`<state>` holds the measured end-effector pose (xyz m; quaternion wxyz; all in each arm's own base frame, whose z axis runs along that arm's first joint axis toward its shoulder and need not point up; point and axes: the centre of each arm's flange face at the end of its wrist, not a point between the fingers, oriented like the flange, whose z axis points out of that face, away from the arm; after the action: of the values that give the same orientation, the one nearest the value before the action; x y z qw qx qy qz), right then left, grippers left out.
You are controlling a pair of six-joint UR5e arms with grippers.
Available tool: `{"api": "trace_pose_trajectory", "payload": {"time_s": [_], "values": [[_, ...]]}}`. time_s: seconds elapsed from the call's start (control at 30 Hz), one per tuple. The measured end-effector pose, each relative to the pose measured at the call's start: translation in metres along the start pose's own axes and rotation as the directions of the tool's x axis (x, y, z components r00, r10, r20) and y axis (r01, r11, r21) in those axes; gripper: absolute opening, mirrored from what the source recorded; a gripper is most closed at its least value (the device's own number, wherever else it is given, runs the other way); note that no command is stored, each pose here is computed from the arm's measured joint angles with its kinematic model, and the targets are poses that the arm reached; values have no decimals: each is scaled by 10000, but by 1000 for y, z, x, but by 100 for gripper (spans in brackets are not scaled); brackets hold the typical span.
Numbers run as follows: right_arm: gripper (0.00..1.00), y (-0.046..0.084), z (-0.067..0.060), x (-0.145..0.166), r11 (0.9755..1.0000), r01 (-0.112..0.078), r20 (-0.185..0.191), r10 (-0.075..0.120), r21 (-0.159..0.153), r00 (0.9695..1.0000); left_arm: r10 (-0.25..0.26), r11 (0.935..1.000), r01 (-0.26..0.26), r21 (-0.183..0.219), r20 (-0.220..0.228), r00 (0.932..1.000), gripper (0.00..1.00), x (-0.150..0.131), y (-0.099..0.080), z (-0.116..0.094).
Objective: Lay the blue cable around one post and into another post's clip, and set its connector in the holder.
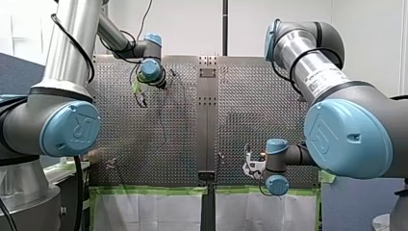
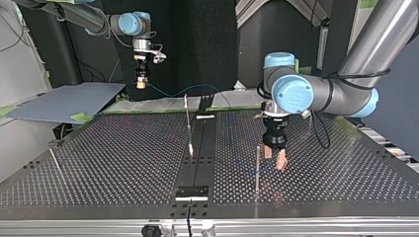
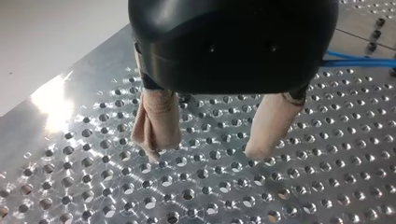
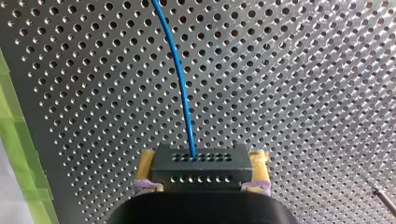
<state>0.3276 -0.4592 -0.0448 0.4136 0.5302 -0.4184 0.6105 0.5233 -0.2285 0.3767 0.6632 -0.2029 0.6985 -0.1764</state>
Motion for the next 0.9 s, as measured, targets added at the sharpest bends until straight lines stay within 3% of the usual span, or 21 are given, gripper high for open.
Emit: {"api": "trace_pose_trajectory", "payload": {"time_s": [0.23, 0.53, 0.73, 0.9], "values": [[12, -1, 0, 0, 10000, -3, -16, 3, 12, 10000, -609, 9979, 611, 199, -130, 9981, 100, 1, -2, 0], [12, -1, 0, 0, 10000, -6, -41, 6, 13, 10000, -1463, 9888, 1471, 266, -287, 9888, 100, 2, -3, 0], [12, -1, 0, 0, 10000, -6, -51, 6, 13, 10000, -2018, 9792, 2024, 153, -318, 9789, 100, 0, -1, -2], [12, -1, 1, 1, 10000, -9, -74, 9, 15, 10000, -2519, 9672, 2529, 235, -364, 9671, 100, -2, -4, -3]]}}
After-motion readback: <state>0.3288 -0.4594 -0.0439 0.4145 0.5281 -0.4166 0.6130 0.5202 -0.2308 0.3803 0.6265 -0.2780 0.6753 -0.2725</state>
